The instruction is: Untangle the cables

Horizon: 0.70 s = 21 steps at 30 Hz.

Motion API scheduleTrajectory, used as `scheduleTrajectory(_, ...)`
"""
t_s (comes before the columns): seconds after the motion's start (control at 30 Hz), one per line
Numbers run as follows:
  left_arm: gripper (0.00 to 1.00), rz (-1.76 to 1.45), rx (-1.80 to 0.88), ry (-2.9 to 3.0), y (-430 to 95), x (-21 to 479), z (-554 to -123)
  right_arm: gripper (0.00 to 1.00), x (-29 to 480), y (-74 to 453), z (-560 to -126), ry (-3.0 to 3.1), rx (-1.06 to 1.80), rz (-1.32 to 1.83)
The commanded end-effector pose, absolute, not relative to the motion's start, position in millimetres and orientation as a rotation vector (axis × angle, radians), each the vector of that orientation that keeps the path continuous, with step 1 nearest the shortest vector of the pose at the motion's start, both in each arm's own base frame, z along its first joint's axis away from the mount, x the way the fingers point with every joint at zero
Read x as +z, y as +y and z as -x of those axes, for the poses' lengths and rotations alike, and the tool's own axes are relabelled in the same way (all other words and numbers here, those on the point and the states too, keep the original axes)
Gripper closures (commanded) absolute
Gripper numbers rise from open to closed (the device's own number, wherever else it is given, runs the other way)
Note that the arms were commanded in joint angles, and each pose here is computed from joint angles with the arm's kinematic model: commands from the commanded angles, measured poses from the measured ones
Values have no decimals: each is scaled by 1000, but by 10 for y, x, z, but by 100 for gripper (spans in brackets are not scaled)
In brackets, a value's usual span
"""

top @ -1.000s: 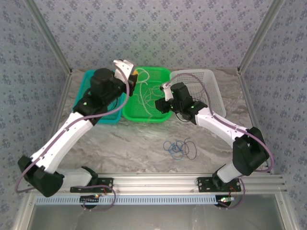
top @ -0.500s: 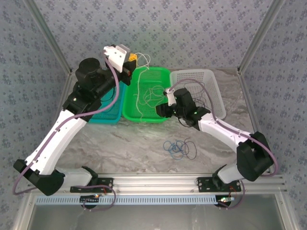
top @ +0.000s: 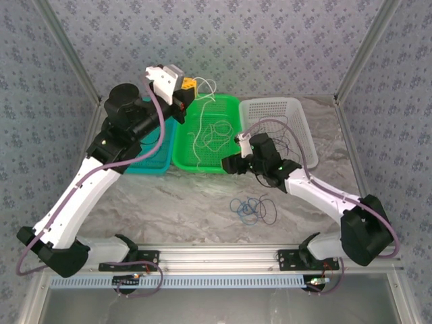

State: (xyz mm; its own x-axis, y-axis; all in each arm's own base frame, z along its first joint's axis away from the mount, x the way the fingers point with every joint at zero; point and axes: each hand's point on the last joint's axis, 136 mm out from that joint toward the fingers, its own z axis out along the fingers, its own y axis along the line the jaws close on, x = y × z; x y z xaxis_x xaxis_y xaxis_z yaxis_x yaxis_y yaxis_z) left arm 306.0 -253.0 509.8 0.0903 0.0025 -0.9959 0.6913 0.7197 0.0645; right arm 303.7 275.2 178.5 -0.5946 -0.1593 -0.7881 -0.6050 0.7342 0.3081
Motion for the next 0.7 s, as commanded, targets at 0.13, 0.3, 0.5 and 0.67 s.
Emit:
scheduleTrajectory(0.13,100,-603,-624,1349,-2523,5266,-2921,15,1844,3305,-2605,1892,812,897)
scheduleTrajectory(0.3,100,-601,-644,1350,-2555,5257,-2933,11,1906,3529,-2796,1817,811,886)
scheduleTrajectory(0.5,100,-602,-664,1342,-2553,5279,-2891,10,1915,3837,-3154,1771,806,858)
scheduleTrajectory(0.67,100,-593,-645,1343,-2504,5272,-2882,59,1837,3969,-3262,1812,902,832)
